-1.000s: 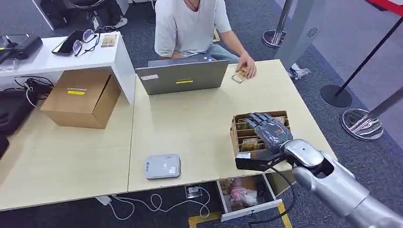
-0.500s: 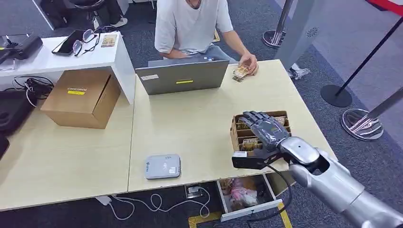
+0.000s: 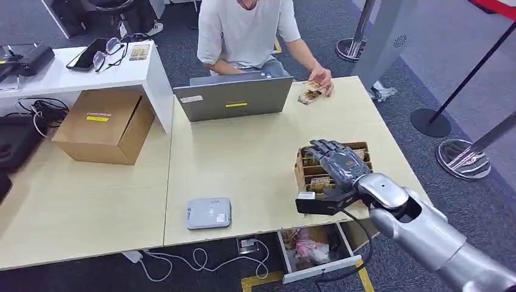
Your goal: Pass the card to the sensor for recognition and then transmit it.
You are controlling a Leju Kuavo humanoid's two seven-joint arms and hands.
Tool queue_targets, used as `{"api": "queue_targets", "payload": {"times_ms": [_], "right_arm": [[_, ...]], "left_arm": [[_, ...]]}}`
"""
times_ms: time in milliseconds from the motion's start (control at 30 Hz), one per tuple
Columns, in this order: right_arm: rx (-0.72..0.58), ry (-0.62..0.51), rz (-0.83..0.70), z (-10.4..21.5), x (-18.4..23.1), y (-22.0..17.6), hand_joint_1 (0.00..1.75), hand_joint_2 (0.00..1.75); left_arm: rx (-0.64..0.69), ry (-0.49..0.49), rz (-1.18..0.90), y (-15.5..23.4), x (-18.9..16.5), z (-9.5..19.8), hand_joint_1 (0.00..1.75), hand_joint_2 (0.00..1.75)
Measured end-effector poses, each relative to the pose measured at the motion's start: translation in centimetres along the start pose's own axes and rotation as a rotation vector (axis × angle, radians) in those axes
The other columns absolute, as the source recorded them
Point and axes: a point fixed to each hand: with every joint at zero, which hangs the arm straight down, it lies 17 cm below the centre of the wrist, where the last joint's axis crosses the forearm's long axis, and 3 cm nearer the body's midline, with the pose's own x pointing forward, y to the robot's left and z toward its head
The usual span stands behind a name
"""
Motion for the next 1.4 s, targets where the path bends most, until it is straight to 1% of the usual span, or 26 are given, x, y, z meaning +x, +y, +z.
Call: {"api": "queue_targets", "payload": {"times_ms": [200, 300, 367, 433, 600, 633, 667, 700, 733, 767, 833, 867, 900, 933, 1000, 1033, 1067, 1233, 1333, 1400], "right_arm": [[-0.024, -0.004, 0.015, 1.1, -0.2, -1.1, 0.09, 1.75], [-0.029, -0.001, 0.018, 1.9, -0.2, -1.1, 0.12, 1.75], [-0.026, -0.002, 0.024, 2.2, -0.1, -0.9, 0.19, 1.75], [-0.020, -0.002, 0.025, 2.6, -0.1, -0.7, 0.23, 1.75], [-0.006, -0.004, 0.023, 3.3, -0.1, 0.2, 0.24, 1.75], [-0.002, -0.005, 0.021, 3.4, -0.1, 0.4, 0.30, 1.75], [0.002, -0.005, 0.018, 3.6, 0.0, 0.7, 0.80, 1.75], [0.007, -0.004, 0.015, 3.9, -0.1, 1.1, 0.80, 1.75], [0.011, -0.002, 0.014, 4.1, -0.2, 1.4, 0.84, 1.75], [0.015, -0.001, 0.013, 4.4, -0.3, 1.7, 0.68, 1.75], [0.024, -0.002, 0.010, 4.9, -0.3, 2.3, 0.63, 1.75], [0.027, -0.003, 0.009, 5.0, -0.4, 2.4, 0.72, 1.75], [0.029, -0.002, 0.008, 5.0, -0.4, 2.5, 0.72, 1.75], [0.031, -0.001, 0.008, 5.1, -0.5, 2.5, 0.87, 1.75], [0.032, -0.004, 0.009, 5.1, -0.5, 2.5, 0.84, 1.75], [0.034, -0.004, 0.010, 5.1, -0.5, 2.5, 0.75, 1.75], [0.036, -0.005, 0.011, 5.1, -0.5, 2.6, 0.70, 1.75], [0.043, -0.019, 0.020, 4.9, -0.3, 2.6, 0.65, 1.75], [0.035, -0.024, 0.033, 3.6, 0.0, 1.5, 0.63, 1.75], [0.024, -0.029, 0.036, 2.7, 0.2, 0.6, 0.65, 1.75]], "left_arm": [[-0.003, -0.001, -0.003, 0.0, 0.0, 0.0, 0.00, 0.00], [-0.003, -0.001, -0.003, 0.0, 0.0, 0.0, 0.00, 0.00], [-0.004, -0.001, -0.005, 0.0, 0.0, 0.0, 0.00, 0.00], [-0.006, -0.002, -0.006, 0.0, 0.0, 0.0, 0.00, 0.00], [-0.006, -0.013, -0.020, 0.0, 0.2, 0.0, 0.00, 0.00], [-0.002, -0.018, -0.024, 0.1, 0.3, 0.0, 0.00, 0.00], [0.015, -0.036, -0.026, 0.4, 0.5, -0.1, 0.00, 0.00], [0.042, -0.061, -0.026, 0.5, 0.7, 0.1, 0.00, 0.00], [0.073, -0.086, -0.028, 0.9, 0.9, 0.2, 0.00, 0.00], [0.091, -0.099, -0.027, 0.7, 0.7, 0.5, 0.00, 0.00], [0.104, -0.108, -0.027, 0.2, 0.1, 1.0, 0.00, 0.00], [0.098, -0.104, -0.025, -0.3, -0.3, 1.2, 0.00, 0.00], [0.095, -0.104, -0.024, -0.6, -0.5, 1.3, 0.00, 0.00], [0.091, -0.101, -0.022, -0.9, -0.6, 1.4, 0.00, 0.00], [0.087, -0.098, -0.020, -1.2, -0.9, 1.6, 0.00, 0.00], [0.087, -0.097, -0.020, -1.3, -1.0, 1.6, 0.00, 0.00], [0.087, -0.096, -0.019, -1.3, -1.0, 1.6, 0.00, 0.00], [0.103, -0.086, -0.012, -1.1, -1.2, 1.7, 0.00, 0.00], [0.009, 0.013, 0.017, -1.8, -1.8, 1.1, 0.00, 0.00], [-0.012, 0.028, 0.017, -1.7, -1.4, 0.8, 0.00, 0.00]]}}
